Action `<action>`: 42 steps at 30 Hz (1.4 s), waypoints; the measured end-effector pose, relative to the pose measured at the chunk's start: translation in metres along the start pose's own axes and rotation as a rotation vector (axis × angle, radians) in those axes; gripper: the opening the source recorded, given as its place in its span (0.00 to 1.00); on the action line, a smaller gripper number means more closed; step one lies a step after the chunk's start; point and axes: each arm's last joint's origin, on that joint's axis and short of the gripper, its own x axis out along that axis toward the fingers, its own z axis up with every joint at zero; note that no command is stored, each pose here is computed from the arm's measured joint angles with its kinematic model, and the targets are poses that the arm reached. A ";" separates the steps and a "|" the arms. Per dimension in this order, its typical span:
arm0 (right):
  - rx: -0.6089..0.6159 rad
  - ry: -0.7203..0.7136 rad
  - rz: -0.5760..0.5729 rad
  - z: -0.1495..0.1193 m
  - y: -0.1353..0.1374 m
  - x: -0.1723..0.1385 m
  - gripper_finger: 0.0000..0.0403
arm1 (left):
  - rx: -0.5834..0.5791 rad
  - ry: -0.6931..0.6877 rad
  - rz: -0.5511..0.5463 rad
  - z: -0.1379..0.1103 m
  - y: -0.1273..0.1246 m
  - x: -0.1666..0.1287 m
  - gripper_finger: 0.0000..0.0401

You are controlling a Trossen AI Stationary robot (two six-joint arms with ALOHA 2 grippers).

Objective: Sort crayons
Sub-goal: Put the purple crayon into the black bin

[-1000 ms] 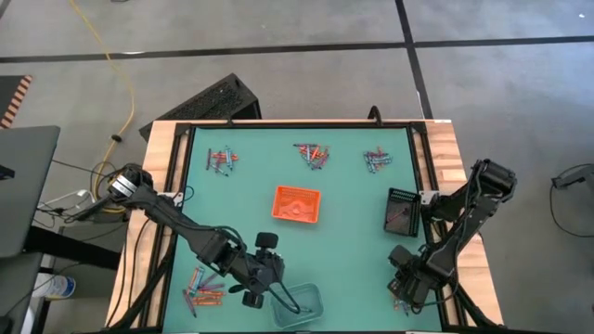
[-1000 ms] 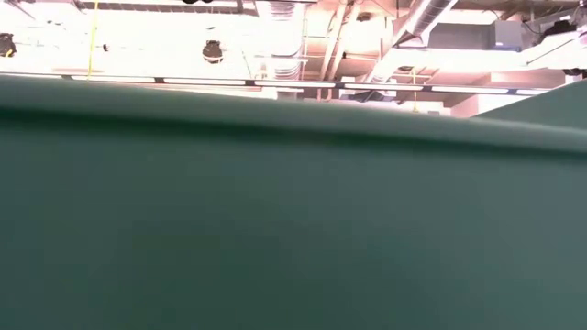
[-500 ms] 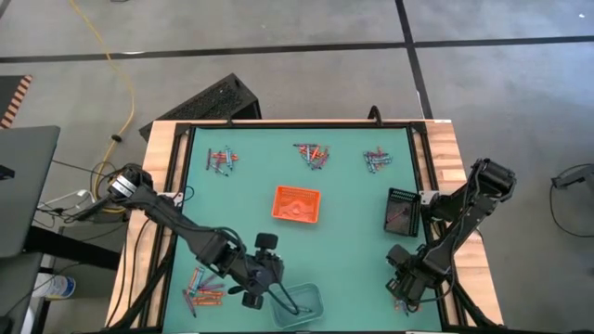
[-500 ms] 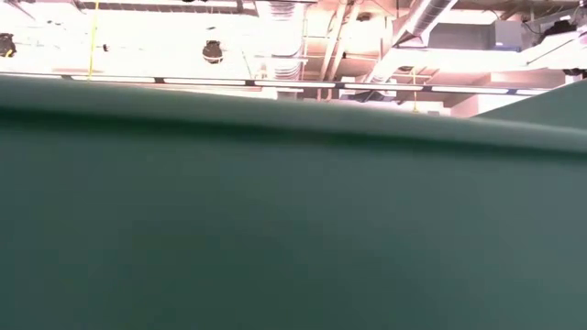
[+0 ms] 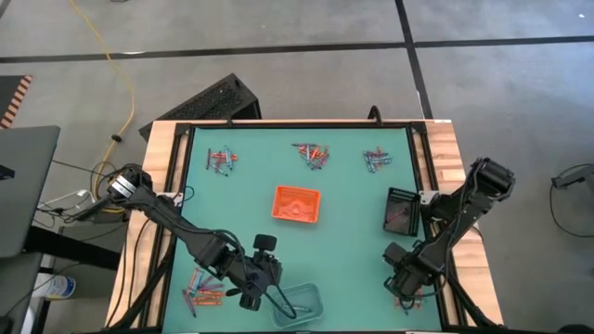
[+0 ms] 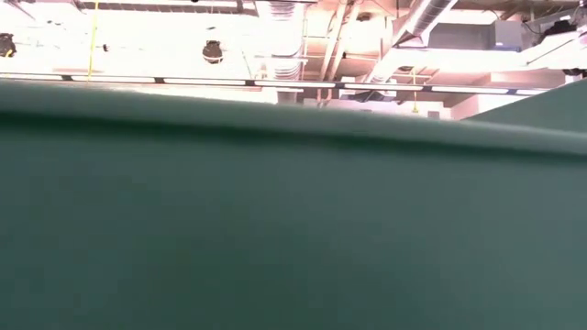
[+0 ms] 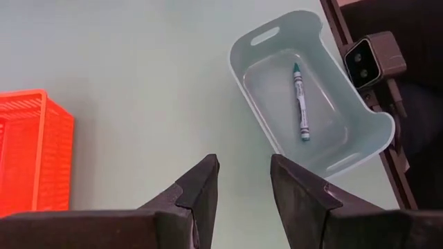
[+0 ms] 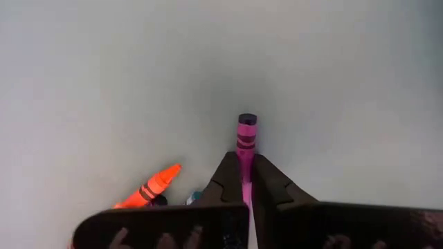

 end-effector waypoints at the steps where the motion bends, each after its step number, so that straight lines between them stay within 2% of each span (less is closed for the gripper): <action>1: -0.003 -0.007 -0.002 0.002 0.000 0.000 0.02 | 0.000 0.000 0.000 0.000 0.000 0.000 0.31; 6: -0.025 -0.016 -0.013 0.008 0.000 -0.002 0.02 | 0.000 0.000 0.000 0.000 0.000 0.000 0.31; 12: -0.061 -0.102 -0.071 0.014 0.003 -0.013 0.02 | -0.006 -0.001 0.000 0.000 0.000 0.000 0.31; 22: -0.101 -0.196 -0.090 0.024 0.014 -0.043 0.02 | -0.011 -0.002 0.000 0.000 0.000 0.000 0.31; 25: -0.104 -0.229 -0.138 0.028 0.013 -0.052 0.02 | -0.002 -0.005 0.011 0.000 0.000 0.000 0.31; 35: 0.004 -0.414 -0.367 0.056 -0.006 -0.077 0.02 | 0.071 -0.017 0.096 0.000 0.002 0.000 0.31; 42: 0.143 -0.407 -0.442 0.080 -0.030 -0.085 0.02 | 0.087 0.012 0.131 -0.003 0.004 0.000 0.31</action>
